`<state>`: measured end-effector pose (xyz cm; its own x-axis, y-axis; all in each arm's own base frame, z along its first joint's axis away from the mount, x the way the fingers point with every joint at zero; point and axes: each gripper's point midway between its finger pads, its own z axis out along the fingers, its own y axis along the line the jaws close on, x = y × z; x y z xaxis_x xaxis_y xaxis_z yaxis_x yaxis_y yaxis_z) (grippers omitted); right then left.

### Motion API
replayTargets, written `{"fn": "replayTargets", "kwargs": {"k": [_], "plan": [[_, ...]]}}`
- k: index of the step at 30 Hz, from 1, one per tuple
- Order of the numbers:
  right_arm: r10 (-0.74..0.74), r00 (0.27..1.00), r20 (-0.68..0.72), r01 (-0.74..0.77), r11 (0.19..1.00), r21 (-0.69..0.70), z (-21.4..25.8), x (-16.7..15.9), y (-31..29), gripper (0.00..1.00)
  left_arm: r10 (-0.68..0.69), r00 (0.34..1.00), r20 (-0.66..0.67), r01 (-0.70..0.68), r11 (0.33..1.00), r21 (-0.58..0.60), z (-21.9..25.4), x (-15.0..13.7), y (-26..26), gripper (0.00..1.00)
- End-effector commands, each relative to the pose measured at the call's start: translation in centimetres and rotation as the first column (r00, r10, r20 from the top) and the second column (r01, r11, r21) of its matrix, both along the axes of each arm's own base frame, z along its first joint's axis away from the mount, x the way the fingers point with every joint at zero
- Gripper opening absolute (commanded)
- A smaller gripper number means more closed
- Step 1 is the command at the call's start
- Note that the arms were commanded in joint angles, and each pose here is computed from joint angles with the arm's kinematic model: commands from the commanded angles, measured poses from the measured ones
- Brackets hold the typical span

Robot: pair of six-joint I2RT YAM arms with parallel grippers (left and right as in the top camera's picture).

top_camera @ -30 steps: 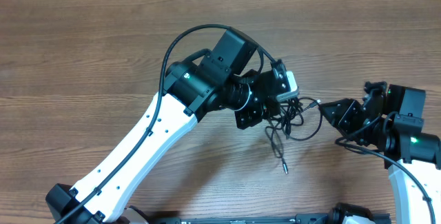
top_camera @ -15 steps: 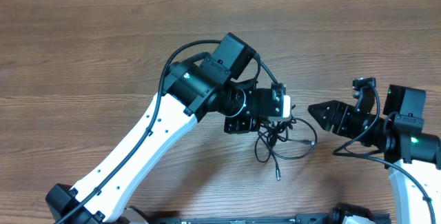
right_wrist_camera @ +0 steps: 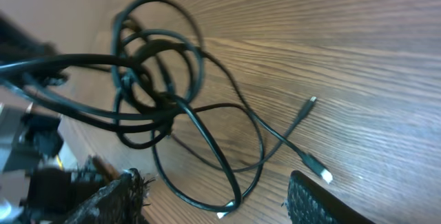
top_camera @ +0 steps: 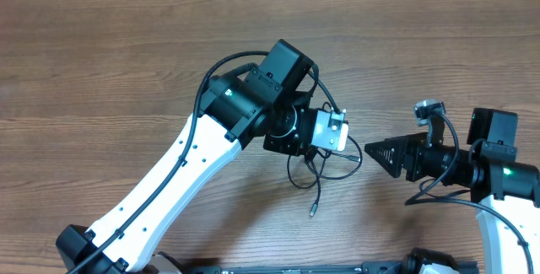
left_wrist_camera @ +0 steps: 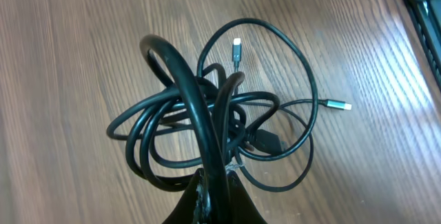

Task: Untangle cables

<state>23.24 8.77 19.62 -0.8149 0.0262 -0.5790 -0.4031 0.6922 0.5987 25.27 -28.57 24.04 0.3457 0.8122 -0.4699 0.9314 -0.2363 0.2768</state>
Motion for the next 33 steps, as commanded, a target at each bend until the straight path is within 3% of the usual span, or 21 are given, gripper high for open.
{"fn": "replayTargets", "kwargs": {"k": [1, 8, 12, 17, 26, 30, 31, 32, 33], "plan": [[0.108, 0.987, 0.121, -0.108, 0.994, -0.004, 0.9, -0.4, 0.8, 0.65, -0.185, 0.98, 0.068, 0.188, 0.981, -0.048, 0.9, -1.0, -1.0, 0.04], [0.108, 0.987, 0.121, -0.109, 0.994, -0.004, 0.9, -0.4, 0.8, 0.64, -0.309, 0.946, 0.093, 0.319, 0.94, -0.119, 1.7, -2.4, -2.0, 0.04], [0.127, 0.984, 0.121, -0.127, 0.992, -0.005, 0.9, -0.6, 1.2, 0.63, -0.314, 0.941, 0.126, 0.33, 0.934, -0.137, 2.2, -2.0, -2.5, 0.04], [0.194, 0.972, 0.135, -0.193, 0.981, -0.016, 0.8, -1.2, 2.4, 0.48, -0.313, 0.935, 0.165, 0.339, 0.927, -0.161, 2.8, -1.5, -3.1, 0.04], [0.225, 0.964, 0.139, -0.225, 0.974, -0.017, 0.9, -1.6, 3.1, 0.37, -0.286, 0.947, 0.143, 0.314, 0.918, -0.243, 3.8, -0.4, -2.2, 0.05], [0.225, 0.964, 0.139, -0.225, 0.974, -0.017, 0.9, -1.6, 3.1, 0.22, -0.286, 0.95, 0.125, 0.311, 0.901, -0.303, 4.5, -0.3, -2.0, 0.04], [0.225, 0.964, 0.139, -0.225, 0.974, -0.017, 0.9, -1.6, 3.1, 0.17, -0.29, 0.95, 0.12, 0.313, 0.896, -0.316, 4.6, -0.4, -2.0, 0.04], [0.225, 0.964, 0.139, -0.225, 0.974, -0.016, 0.9, -1.6, 3.1, 0.04, -0.297, 0.948, 0.112, 0.317, 0.889, -0.331, 4.8, -0.6, -2.0, 0.04], [0.226, 0.964, 0.139, -0.226, 0.974, -0.016, 0.9, -1.6, 3.2, 0.04, -0.304, 0.947, 0.103, 0.321, 0.882, -0.345, 5.0, -0.9, -2.1, 0.04]]}}
